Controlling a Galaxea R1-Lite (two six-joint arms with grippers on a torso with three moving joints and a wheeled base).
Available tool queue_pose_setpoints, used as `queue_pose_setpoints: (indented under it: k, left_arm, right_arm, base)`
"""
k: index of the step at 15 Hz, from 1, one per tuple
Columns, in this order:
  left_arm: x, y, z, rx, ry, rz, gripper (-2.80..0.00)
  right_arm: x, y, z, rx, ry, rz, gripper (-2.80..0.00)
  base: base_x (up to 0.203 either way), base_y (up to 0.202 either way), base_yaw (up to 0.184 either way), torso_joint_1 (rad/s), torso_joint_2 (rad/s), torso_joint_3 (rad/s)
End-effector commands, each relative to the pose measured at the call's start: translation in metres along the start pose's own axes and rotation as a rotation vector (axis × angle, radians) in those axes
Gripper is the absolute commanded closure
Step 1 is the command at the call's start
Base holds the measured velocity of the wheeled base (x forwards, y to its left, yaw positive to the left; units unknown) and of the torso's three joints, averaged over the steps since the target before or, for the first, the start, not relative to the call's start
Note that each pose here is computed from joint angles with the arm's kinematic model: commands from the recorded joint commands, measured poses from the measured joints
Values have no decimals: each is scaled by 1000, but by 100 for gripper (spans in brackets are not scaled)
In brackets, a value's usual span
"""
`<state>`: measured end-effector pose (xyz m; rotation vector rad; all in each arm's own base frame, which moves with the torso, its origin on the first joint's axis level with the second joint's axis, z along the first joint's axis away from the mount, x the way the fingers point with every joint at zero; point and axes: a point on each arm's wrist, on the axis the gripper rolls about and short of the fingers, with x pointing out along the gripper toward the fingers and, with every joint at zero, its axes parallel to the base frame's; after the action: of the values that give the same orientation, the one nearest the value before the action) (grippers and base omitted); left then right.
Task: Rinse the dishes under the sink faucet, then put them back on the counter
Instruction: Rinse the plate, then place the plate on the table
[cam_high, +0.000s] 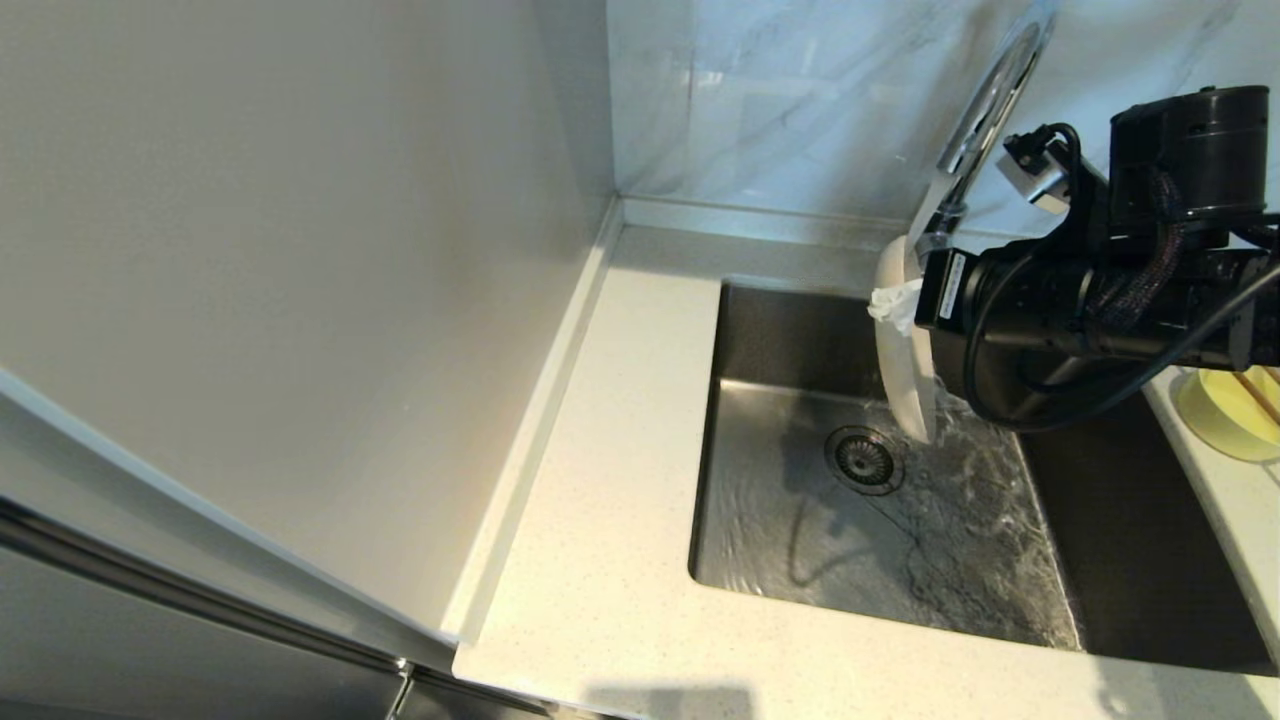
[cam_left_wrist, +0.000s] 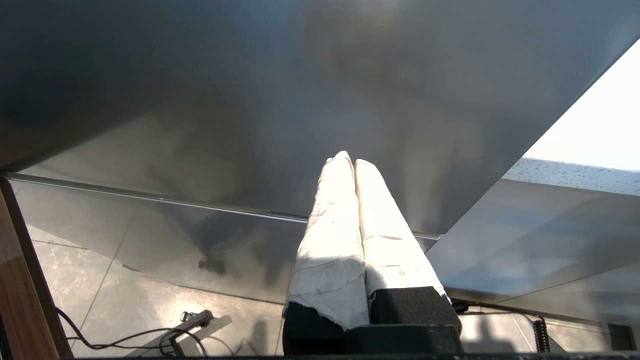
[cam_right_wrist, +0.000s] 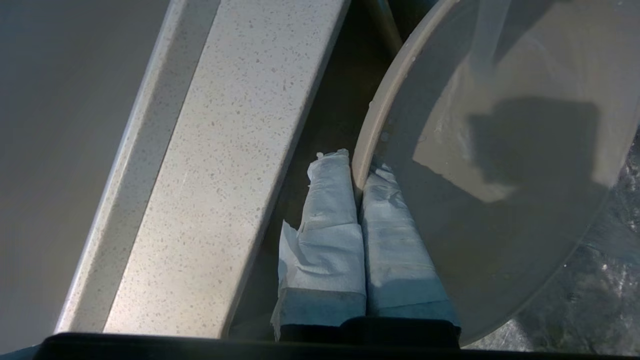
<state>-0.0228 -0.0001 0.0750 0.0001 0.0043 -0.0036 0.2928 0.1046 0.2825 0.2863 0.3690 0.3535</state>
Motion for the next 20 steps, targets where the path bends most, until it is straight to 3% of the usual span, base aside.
queue_pose_setpoints:
  k: [1,11,14,17,20]
  left_arm:
    - [0,0,0,0,0,0,0]
    - [0,0,0,0,0,0,0]
    - [0,0,0,0,0,-1,0]
    - [0,0,0,0,0,1,0]
    - [0,0,0,0,0,1,0]
  right_arm:
    - [5,-1,-2,3,10,-4,0]
    - [-43,3,3,2,-42,-12,0]
    - [-64,-3,-9,36,-65,-96,0]
    - [-98,-2,-2,286,-213,-60,0]
    - [-130,-12,10,523,-250,83,0]
  base:
    - [0,0,0,0,0,0]
    - [0,0,0,0,0,0]
    - [0,0,0,0,0,0]
    - [0,0,0,0,0,0]
    - [0,0,0,0,0,0]
